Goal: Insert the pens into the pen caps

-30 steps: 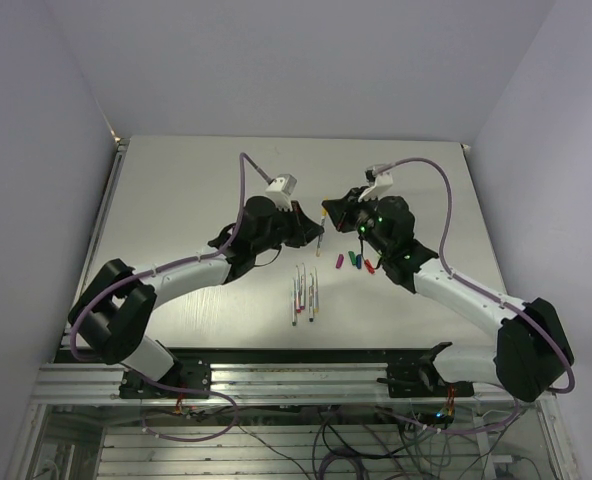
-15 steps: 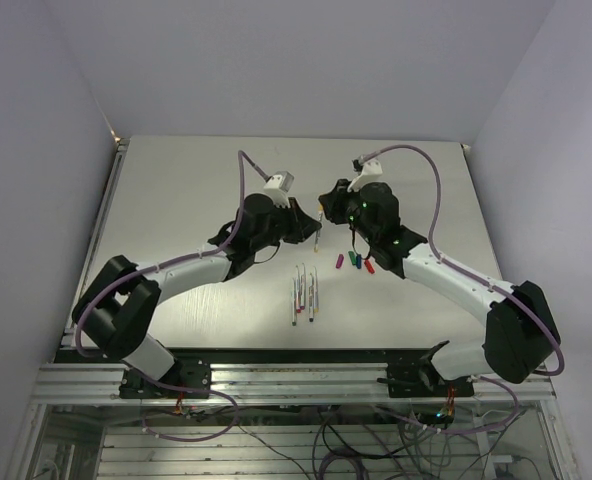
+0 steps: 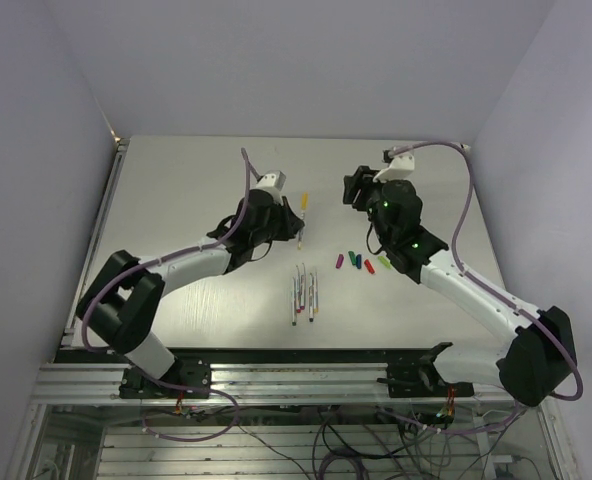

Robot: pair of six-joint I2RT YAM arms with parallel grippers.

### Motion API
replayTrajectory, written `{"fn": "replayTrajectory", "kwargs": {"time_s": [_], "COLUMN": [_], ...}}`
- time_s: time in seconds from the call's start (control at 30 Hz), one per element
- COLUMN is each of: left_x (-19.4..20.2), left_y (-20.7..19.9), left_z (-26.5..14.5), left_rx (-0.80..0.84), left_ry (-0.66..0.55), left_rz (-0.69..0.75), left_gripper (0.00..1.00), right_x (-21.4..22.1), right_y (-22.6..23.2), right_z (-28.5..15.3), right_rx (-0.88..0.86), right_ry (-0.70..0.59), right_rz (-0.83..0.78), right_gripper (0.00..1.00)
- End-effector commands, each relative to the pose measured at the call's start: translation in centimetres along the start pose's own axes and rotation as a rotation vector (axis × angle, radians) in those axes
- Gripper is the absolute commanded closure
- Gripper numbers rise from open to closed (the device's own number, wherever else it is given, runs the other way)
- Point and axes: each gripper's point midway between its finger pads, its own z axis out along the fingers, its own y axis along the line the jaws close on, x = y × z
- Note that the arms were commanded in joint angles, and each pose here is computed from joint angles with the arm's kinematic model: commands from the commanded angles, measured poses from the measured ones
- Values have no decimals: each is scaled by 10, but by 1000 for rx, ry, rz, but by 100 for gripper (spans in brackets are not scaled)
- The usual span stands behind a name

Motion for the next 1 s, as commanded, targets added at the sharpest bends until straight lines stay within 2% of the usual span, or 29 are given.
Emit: {"fn": "replayTrajectory", "kwargs": {"time_s": [0.0,0.2,0.3,0.5,0.73,0.97], "left_x": [-5,-4,-2,-5,5,12], "left_y": [57,113,140,170,166,139], "left_z": [14,21,24,39,50,73], "left_rx": [-176,-387,-482,-540,-502,-345], "left_ry": [25,99,120,140,164,162], "left_rz": [-4,72,84,74,12,-80], "left_gripper": [93,83,83,82,83,84], "right_x": [21,38,44,55,61,73], "right_y": [-36,-63,-68,-72,-74,-70], "right_z": [-8,-21,-25,-29,-34,-32], "right_rx": [122,175,187,198,207,191], "right_ry": [43,78,96,127,142,178], "right_rz": [28,76,75,79,99,111], "right_gripper": [47,46,46,46,46,46]}}
